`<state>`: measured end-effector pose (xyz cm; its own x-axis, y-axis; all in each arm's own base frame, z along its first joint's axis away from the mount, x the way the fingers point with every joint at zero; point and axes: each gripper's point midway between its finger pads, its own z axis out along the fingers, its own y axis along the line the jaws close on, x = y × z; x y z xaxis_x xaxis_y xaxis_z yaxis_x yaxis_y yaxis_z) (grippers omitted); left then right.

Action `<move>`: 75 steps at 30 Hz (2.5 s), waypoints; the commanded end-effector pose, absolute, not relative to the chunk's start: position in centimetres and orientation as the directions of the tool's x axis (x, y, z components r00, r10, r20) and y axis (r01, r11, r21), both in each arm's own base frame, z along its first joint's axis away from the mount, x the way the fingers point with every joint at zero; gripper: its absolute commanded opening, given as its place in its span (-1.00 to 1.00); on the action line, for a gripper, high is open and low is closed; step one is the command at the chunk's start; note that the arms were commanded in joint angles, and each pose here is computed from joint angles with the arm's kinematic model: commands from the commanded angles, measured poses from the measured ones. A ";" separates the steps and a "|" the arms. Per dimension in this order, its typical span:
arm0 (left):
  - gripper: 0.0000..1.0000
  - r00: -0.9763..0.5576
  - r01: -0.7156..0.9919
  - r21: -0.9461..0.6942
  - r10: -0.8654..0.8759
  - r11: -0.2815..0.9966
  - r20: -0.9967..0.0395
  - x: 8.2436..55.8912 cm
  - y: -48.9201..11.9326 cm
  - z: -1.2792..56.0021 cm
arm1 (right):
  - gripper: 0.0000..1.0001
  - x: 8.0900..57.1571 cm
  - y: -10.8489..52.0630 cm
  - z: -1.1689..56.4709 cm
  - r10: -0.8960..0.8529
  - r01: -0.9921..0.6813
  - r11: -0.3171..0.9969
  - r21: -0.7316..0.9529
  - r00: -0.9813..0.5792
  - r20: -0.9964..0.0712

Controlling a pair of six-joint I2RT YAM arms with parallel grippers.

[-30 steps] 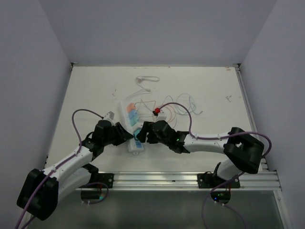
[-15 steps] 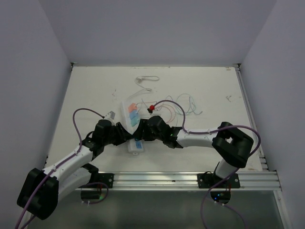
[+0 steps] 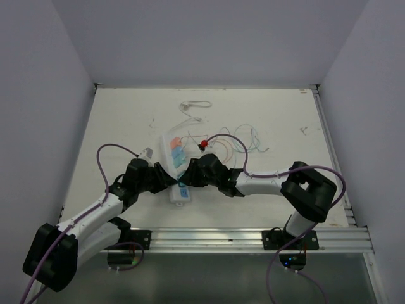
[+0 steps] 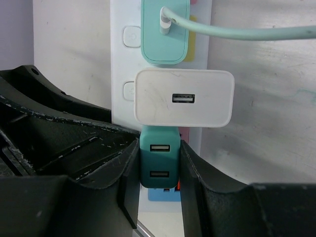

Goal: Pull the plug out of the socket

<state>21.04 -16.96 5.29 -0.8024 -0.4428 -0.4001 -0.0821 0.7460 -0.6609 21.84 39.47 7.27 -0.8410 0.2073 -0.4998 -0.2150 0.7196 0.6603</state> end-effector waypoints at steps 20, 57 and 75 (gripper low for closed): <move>-1.00 -0.767 -0.272 -0.454 -0.476 0.848 -0.430 20.1 -12.0 2.0 | -1.00 22.6 36.1 10.8 0.295 -0.191 0.637 0.747 -0.835 -0.465; -1.00 -0.784 -0.152 -0.530 -0.428 0.835 -0.449 22.0 -14.6 4.1 | -1.00 34.3 -0.2 10.5 0.889 0.481 0.437 0.760 -0.102 -0.447; -1.00 -0.793 -0.117 -0.564 -0.418 0.818 -0.443 21.0 -15.0 4.1 | 0.19 40.6 -1.4 4.8 0.932 0.396 0.362 0.844 -0.180 -0.315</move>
